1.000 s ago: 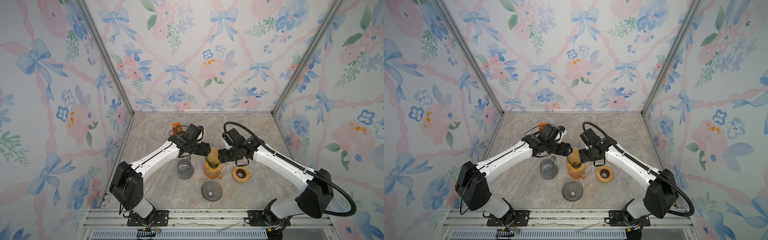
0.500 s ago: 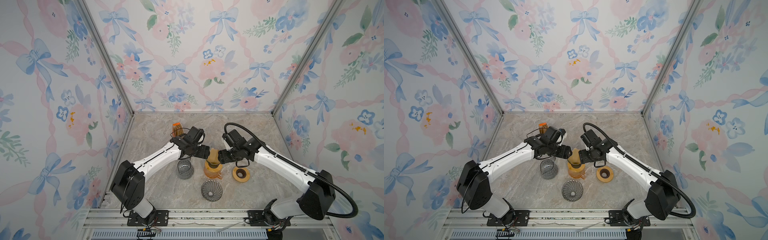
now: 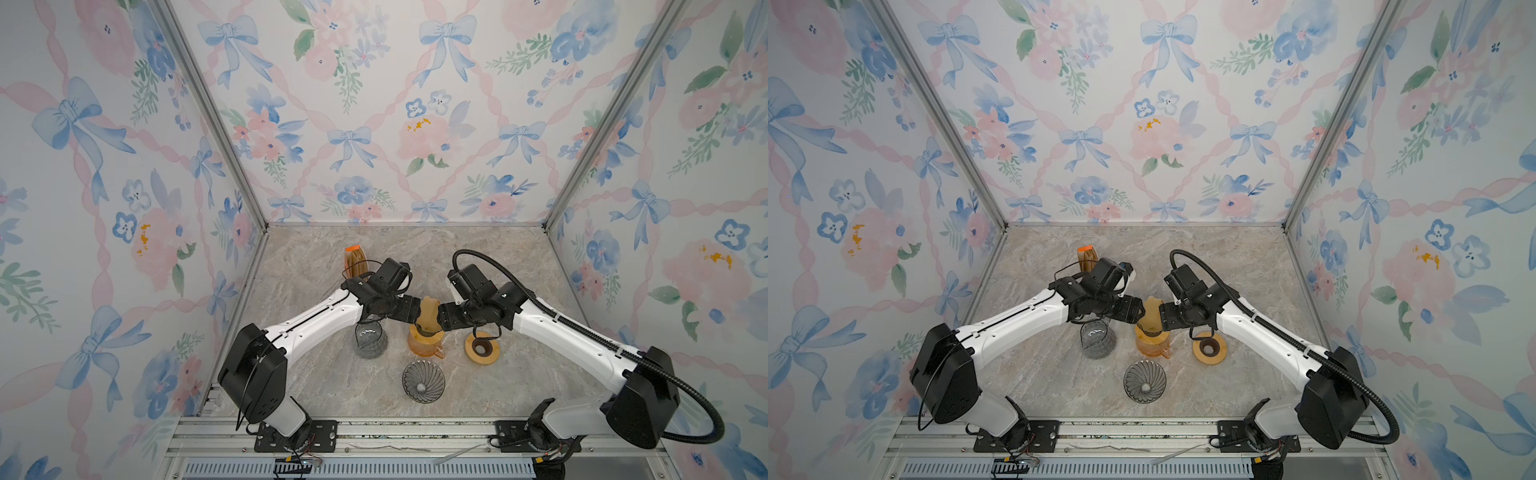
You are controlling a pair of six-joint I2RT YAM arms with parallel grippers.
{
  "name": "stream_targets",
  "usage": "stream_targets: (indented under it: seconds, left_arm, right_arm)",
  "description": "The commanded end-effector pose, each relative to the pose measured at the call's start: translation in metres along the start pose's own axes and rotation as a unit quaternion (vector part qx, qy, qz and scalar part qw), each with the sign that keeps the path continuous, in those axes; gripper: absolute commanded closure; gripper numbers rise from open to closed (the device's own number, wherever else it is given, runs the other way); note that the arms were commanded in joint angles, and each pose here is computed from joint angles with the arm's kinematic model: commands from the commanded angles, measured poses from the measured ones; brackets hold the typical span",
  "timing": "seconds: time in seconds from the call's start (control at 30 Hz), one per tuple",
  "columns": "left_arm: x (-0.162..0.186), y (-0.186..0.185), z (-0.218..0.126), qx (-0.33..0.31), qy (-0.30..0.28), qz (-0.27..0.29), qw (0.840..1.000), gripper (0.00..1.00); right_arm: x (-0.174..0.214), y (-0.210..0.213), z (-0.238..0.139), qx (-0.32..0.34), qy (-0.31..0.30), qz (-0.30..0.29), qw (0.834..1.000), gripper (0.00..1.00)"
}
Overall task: Place the coffee filter in the dripper
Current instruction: 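Pinch the brown filter rim with both grippers and press it into the dripper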
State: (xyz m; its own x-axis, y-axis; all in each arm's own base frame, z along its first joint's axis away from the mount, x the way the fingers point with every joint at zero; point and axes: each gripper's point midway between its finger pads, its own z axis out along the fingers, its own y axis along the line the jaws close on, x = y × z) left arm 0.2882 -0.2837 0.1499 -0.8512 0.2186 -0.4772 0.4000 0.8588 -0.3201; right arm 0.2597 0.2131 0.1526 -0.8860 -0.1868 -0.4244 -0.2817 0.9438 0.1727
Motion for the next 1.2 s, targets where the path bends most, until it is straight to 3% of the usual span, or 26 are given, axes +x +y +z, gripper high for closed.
stream_targets:
  seconds: [0.0, 0.5, 0.77, 1.17]
  left_arm:
    - [0.001, -0.001, -0.011, -0.001, -0.011, -0.004, 1.000, 0.20]
    - [0.002, -0.008, -0.016, 0.006, -0.015, -0.006, 1.000, 0.19]
    - [0.010, -0.002, -0.011, -0.008, -0.009, -0.009, 1.000, 0.19]
    - [0.010, -0.003, -0.001, -0.007, 0.002, -0.014, 1.000, 0.19]
  right_arm:
    - [-0.001, 0.004, -0.009, -0.009, -0.019, 0.003, 1.000, 0.25]
    - [-0.025, 0.008, -0.020, -0.025, -0.056, 0.014, 0.998, 0.24]
    - [-0.007, 0.002, -0.001, -0.012, -0.023, 0.022, 0.999, 0.24]
    - [0.005, -0.010, 0.006, 0.007, -0.020, 0.034, 0.999, 0.24]
